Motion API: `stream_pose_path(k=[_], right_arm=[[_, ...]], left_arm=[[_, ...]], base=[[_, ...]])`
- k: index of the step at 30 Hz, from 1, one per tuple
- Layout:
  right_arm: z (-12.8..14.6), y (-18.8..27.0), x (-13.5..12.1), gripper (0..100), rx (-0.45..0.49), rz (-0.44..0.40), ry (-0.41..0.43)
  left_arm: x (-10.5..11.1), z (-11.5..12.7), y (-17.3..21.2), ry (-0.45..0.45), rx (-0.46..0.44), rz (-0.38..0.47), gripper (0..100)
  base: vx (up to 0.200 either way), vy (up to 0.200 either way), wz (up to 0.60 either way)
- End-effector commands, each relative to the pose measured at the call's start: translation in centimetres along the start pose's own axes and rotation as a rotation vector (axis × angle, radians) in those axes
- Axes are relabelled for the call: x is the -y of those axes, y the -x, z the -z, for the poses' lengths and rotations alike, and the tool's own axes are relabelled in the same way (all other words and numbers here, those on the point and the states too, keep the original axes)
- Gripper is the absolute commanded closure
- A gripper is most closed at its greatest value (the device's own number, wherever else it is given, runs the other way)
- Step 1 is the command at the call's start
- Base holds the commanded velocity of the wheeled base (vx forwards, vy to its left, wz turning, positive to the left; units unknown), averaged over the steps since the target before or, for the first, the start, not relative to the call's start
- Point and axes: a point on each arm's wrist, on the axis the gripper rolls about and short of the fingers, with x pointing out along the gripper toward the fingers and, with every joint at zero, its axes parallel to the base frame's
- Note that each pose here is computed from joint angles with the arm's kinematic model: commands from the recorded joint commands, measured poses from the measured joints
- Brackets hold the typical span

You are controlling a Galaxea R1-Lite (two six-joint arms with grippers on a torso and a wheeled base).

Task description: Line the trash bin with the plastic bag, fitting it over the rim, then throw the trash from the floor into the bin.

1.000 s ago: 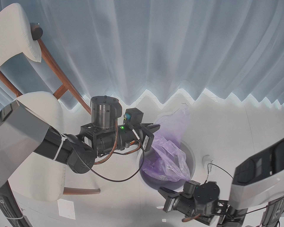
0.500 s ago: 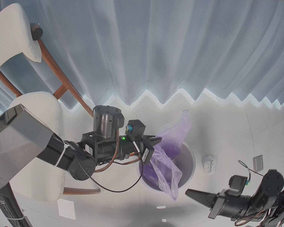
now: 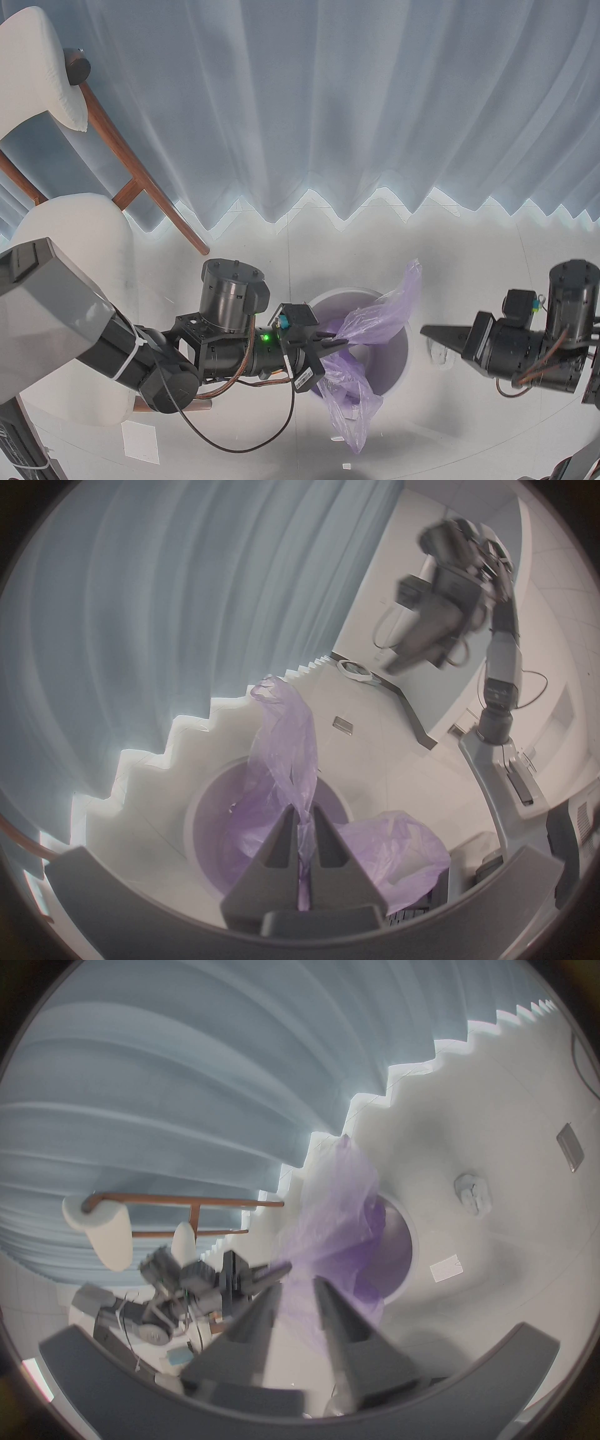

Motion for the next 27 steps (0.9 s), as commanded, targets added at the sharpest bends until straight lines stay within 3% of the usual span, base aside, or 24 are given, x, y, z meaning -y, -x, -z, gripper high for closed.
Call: stream_pose_path(k=[1, 3, 8, 27], right_arm=[[-2.8, -2.3, -0.4, 0, 0.041, 0.043, -0.044], [-3.0, -2.7, -0.5, 0, 0.025, 0.067, -0.045], [-3.3, -4.1, -0.7, 0, -0.063, 0.222, -0.05], [-4.7, -7.1, 2.0, 0, -0.05, 0.368, -0.077]], left_arm=[[1.5, 0.4, 0.1, -0.043, -0.02, 0.043, 100], [1.7, 0.4, 0.0, -0.046, -0.02, 0.049, 100], [2.2, 0.3, -0.3, -0.051, -0.02, 0.066, 100], [2.4, 1.1, -0.2, -0.028, -0.054, 0.053, 100]], base=[[0.0, 0.0, 0.0], [0.0, 0.0, 0.0], [0.0, 0.0, 0.0], [0.0, 0.0, 0.0]])
